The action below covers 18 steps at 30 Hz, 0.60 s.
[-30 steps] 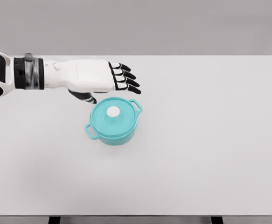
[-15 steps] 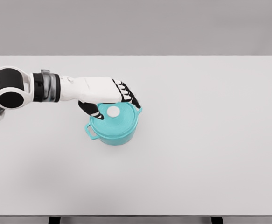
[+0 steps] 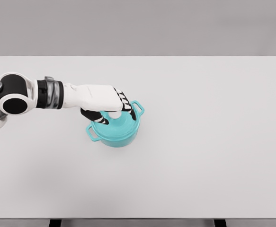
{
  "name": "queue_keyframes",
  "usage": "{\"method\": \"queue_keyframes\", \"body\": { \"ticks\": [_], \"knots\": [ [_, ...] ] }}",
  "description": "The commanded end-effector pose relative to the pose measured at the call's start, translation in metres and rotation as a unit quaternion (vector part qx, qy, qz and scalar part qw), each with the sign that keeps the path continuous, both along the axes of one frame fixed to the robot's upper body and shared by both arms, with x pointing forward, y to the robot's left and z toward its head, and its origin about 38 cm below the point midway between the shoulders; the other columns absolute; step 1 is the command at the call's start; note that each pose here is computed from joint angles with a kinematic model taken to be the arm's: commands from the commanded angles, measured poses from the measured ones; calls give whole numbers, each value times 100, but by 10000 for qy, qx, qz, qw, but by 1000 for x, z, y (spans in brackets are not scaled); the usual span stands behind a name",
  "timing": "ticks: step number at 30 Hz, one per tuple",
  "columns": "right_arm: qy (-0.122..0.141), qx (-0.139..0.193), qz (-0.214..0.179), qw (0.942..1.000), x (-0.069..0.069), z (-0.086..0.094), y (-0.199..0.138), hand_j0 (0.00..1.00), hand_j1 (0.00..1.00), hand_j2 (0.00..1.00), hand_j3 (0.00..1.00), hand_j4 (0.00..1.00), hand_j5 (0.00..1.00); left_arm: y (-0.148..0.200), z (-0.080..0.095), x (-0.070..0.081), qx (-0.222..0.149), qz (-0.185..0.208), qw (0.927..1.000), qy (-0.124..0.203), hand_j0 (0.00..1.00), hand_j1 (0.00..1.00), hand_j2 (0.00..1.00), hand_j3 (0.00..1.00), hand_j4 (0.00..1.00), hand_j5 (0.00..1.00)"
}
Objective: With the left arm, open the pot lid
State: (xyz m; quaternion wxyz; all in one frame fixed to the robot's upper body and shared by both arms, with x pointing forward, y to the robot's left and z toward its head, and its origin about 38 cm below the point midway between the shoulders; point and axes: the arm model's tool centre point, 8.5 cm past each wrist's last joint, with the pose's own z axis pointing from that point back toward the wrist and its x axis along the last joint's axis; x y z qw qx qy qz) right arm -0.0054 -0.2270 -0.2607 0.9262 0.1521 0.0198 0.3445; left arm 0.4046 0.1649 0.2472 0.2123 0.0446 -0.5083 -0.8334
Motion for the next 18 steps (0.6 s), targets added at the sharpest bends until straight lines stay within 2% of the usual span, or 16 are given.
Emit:
{"method": "queue_keyframes", "body": {
  "ticks": [1,4,6,18],
  "knots": [
    [1,1,-1,10000,0,0,0,100,100,100,100,100,100,1,-1,1,3,19,10000,23,76,76,76,76,76,76],
    [1,1,-1,10000,0,0,0,100,100,100,100,100,100,2,-2,1,27,45,10000,22,76,76,76,76,76,76],
    [1,1,-1,10000,0,0,0,100,100,100,100,100,100,3,-4,3,150,71,9998,-108,76,76,76,76,76,76],
    [1,1,-1,10000,0,0,0,100,100,100,100,100,100,3,-10,4,203,85,9997,-43,76,76,76,76,76,76]
  ]
}}
